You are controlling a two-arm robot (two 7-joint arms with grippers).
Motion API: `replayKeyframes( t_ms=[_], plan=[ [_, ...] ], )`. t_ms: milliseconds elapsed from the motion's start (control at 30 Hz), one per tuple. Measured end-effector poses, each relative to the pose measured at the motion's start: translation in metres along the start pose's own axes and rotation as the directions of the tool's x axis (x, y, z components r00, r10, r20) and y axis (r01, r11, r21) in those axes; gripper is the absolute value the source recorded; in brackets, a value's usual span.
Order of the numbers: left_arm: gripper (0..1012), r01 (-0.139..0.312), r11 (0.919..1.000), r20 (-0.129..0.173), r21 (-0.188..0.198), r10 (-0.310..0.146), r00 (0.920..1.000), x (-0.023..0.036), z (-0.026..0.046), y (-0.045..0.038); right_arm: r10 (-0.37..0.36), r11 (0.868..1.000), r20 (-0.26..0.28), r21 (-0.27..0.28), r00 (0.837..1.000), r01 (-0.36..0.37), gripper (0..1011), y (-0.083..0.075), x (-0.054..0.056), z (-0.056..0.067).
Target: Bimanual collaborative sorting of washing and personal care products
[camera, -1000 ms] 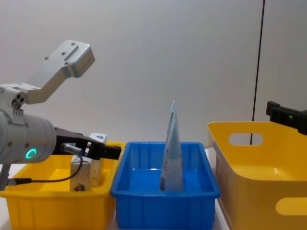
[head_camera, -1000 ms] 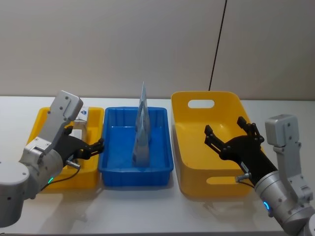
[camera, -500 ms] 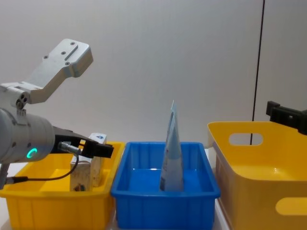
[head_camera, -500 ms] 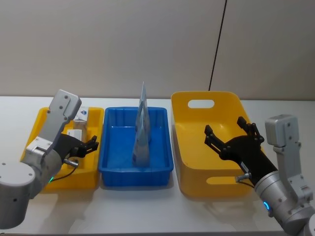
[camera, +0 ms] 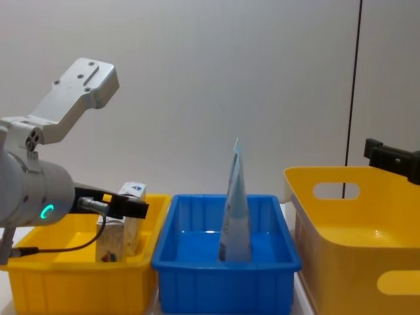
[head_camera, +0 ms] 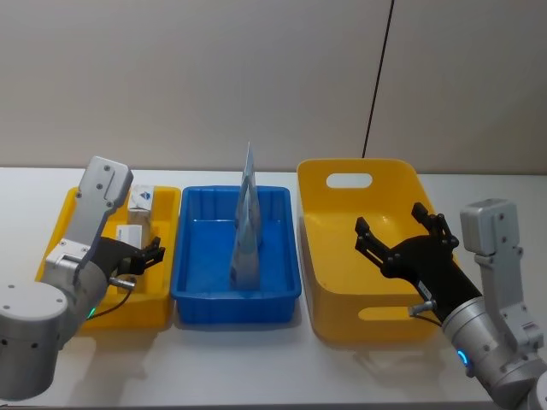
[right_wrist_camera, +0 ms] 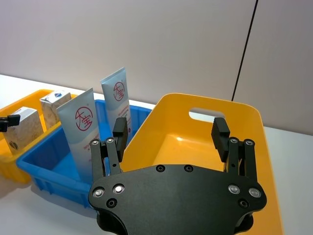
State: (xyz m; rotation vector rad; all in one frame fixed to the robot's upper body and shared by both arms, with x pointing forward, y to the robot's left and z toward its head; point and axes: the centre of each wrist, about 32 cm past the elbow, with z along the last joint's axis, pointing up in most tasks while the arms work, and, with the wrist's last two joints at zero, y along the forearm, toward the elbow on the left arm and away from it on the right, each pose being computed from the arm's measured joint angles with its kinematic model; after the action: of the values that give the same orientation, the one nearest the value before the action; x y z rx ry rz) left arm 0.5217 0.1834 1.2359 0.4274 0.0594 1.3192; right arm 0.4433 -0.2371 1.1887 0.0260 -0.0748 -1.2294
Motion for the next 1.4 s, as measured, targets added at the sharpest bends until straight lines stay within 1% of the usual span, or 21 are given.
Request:
replayKeyframes(
  t_ms=[233,467,667,833,1100,1200,1400],
  plan=[
    [1001,-0.006,0.9999,-0.027,0.013,0.007,0.9996,-0.0015,0.0001,-0.0021,0.0,1.0,0.0,0.0,1.0,0.0,1002,0.0,0.0,0.0],
    [1001,0.0,0.9995,-0.057,0.03,0.002,0.9984,-0.0019,-0.0009,-0.0062,0.0,1.0,0.0,0.0,1.0,0.0,1002,0.0,0.0,0.0],
    [1001,0.008,0.999,-0.069,0.044,-0.005,0.9976,-0.0019,-0.0014,-0.0091,0.0,1.0,0.0,0.0,1.0,0.0,1002,0.0,0.0,0.0],
    [1001,0.014,0.9982,-0.066,0.059,-0.01,0.9977,-0.0007,-0.0012,-0.0115,0.0,1.0,0.0,0.0,1.0,0.0,1002,0.0,0.0,0.0],
    [1001,0.018,0.9959,-0.047,0.089,-0.013,0.9988,0.0021,-0.0018,-0.0164,0.0,1.0,0.0,0.0,1.0,0.0,1002,0.0,0.0,0.0],
    [1001,0.022,0.9947,-0.039,0.1,-0.018,0.9991,0.0026,-0.0022,-0.0195,0.0,1.0,0.0,0.0,1.0,0.0,1002,0.0,0.0,0.0],
    [1001,0.03,0.9932,-0.032,0.112,-0.026,0.9991,0.0028,-0.003,-0.0245,0.0,1.0,0.0,0.0,1.0,0.0,1002,0.0,0.0,0.0]
  ],
)
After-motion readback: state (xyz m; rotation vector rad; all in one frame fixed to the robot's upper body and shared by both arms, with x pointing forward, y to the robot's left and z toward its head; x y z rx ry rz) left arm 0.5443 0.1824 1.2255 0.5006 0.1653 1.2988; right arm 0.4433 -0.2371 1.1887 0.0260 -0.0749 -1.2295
